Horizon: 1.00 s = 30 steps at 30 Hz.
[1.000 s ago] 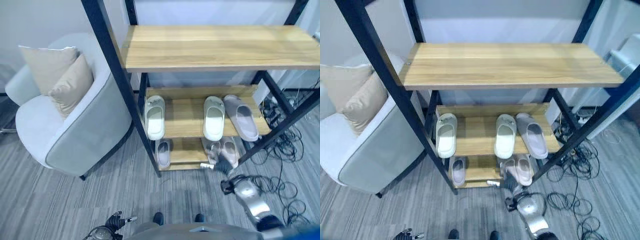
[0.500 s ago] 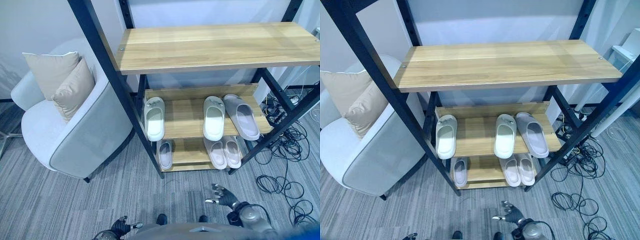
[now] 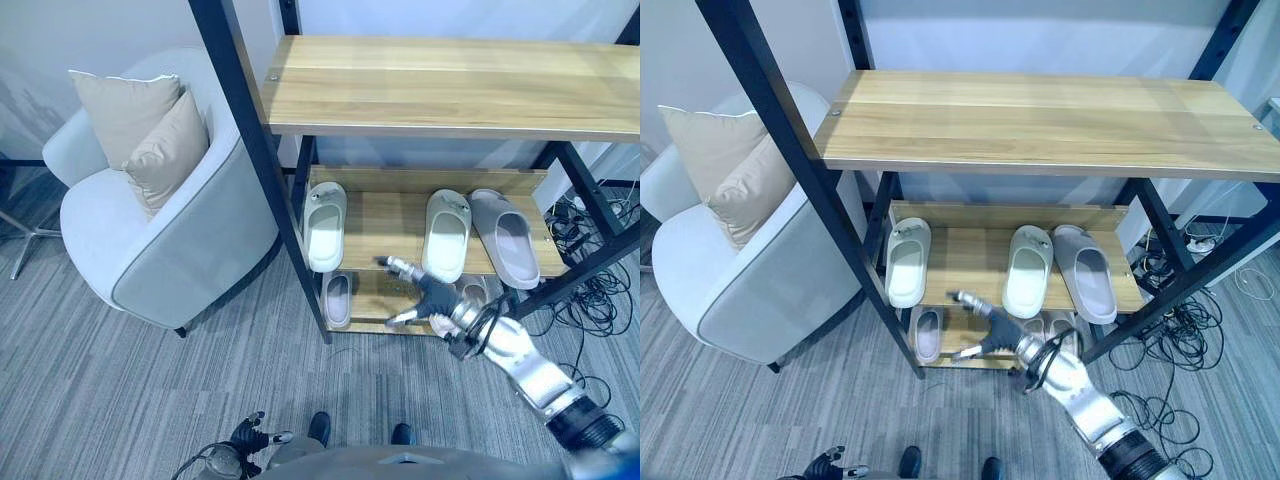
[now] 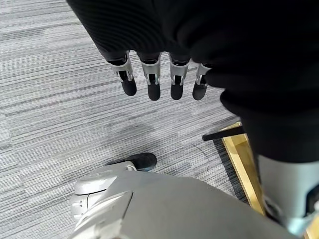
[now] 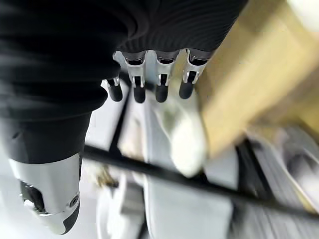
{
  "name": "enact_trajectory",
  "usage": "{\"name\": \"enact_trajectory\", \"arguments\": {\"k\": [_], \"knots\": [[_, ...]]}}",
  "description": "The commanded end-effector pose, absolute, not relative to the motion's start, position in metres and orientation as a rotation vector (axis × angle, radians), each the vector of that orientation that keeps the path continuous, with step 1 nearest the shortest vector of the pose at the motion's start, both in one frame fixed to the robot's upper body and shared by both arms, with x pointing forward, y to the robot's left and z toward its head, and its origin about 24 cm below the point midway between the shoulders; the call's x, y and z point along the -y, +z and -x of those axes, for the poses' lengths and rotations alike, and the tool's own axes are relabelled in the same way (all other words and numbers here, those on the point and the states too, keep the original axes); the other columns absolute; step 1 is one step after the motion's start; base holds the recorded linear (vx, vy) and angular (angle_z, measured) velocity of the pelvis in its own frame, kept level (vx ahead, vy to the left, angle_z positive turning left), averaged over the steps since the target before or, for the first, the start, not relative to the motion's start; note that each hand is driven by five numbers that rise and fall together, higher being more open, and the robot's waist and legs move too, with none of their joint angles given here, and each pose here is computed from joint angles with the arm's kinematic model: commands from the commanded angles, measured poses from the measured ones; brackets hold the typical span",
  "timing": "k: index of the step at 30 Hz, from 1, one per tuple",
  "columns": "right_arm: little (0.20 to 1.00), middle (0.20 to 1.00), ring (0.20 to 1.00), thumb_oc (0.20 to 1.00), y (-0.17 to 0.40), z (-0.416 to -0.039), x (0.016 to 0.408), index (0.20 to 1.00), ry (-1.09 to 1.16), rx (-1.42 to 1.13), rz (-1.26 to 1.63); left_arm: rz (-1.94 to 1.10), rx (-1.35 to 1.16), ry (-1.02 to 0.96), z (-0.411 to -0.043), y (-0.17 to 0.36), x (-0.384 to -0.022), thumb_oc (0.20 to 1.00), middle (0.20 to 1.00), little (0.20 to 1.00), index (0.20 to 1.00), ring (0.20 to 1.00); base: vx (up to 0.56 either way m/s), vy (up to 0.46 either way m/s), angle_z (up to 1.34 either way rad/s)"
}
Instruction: Arrange the slippers neatly on the shoe rack.
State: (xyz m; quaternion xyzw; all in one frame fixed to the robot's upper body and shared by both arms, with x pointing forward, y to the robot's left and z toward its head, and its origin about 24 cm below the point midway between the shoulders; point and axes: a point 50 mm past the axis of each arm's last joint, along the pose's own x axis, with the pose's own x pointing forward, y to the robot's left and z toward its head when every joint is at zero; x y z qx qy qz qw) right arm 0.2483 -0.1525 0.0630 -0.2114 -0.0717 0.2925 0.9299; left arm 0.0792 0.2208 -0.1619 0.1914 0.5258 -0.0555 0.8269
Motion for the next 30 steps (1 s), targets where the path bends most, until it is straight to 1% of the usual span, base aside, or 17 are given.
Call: {"name": "enact_trajectory", "arguments": {"k": [1, 3, 4, 5, 9, 18, 19, 25, 30], "knots": [[1.0, 1.0, 1.0, 1.0, 0.092, -0.267, 0.169, 1.0, 0.35, 0.338, 0.525, -0.444, -1.136, -0.15, -0.081, -0.164, -0.217, 1.0, 1.0, 1.0, 1.0, 1.0, 0.0, 0.0, 0.0], [1.0, 1.0, 1.0, 1.0, 0.097, -0.278, 0.187, 1.0, 0.211, 0.353, 0.602, -0.448, -1.133, -0.158, -0.08, -0.165, -0.216, 1.0, 1.0, 1.0, 1.0, 1.0, 0.0, 0.002, 0.02], [1.0, 1.0, 1.0, 1.0, 0.097, -0.278, 0.187, 1.0, 0.209, 0.354, 0.603, -0.448, -1.133, -0.158, -0.081, -0.165, -0.216, 1.0, 1.0, 1.0, 1.0, 1.0, 0.0, 0.006, 0.09], [1.0, 1.0, 1.0, 1.0, 0.101, -0.285, 0.201, 1.0, 0.122, 0.352, 0.679, -0.453, -1.127, -0.161, -0.082, -0.164, -0.215, 1.0, 1.0, 1.0, 1.0, 1.0, -0.01, 0.004, 0.19], [1.0, 1.0, 1.0, 1.0, 0.109, -0.306, 0.239, 1.0, -0.088, 0.311, 0.847, -0.497, -1.105, -0.177, -0.087, -0.162, -0.219, 1.0, 1.0, 1.0, 1.0, 1.0, -0.02, 0.001, 0.15], [1.0, 1.0, 1.0, 1.0, 0.125, -0.33, 0.274, 1.0, -0.285, 0.257, 0.93, -0.51, -1.069, -0.178, -0.095, -0.159, -0.22, 1.0, 1.0, 1.0, 1.0, 1.0, -0.02, 0.002, 0.15], [1.0, 1.0, 1.0, 1.0, 0.127, -0.333, 0.279, 1.0, -0.311, 0.241, 0.934, -0.507, -1.052, -0.162, -0.1, -0.158, -0.222, 1.0, 1.0, 1.0, 1.0, 1.0, 0.0, 0.002, 0.06], [1.0, 1.0, 1.0, 1.0, 0.127, -0.329, 0.303, 1.0, -0.443, 0.197, 0.912, -0.508, -0.999, -0.134, -0.115, -0.153, -0.222, 1.0, 1.0, 1.0, 1.0, 1.0, 0.0, 0.001, 0.02], [1.0, 1.0, 1.0, 1.0, 0.116, -0.327, 0.309, 1.0, -0.453, 0.137, 0.946, -0.511, -1.008, -0.157, -0.11, -0.155, -0.216, 1.0, 1.0, 1.0, 1.0, 1.0, 0.03, -0.014, 0.1]]}}
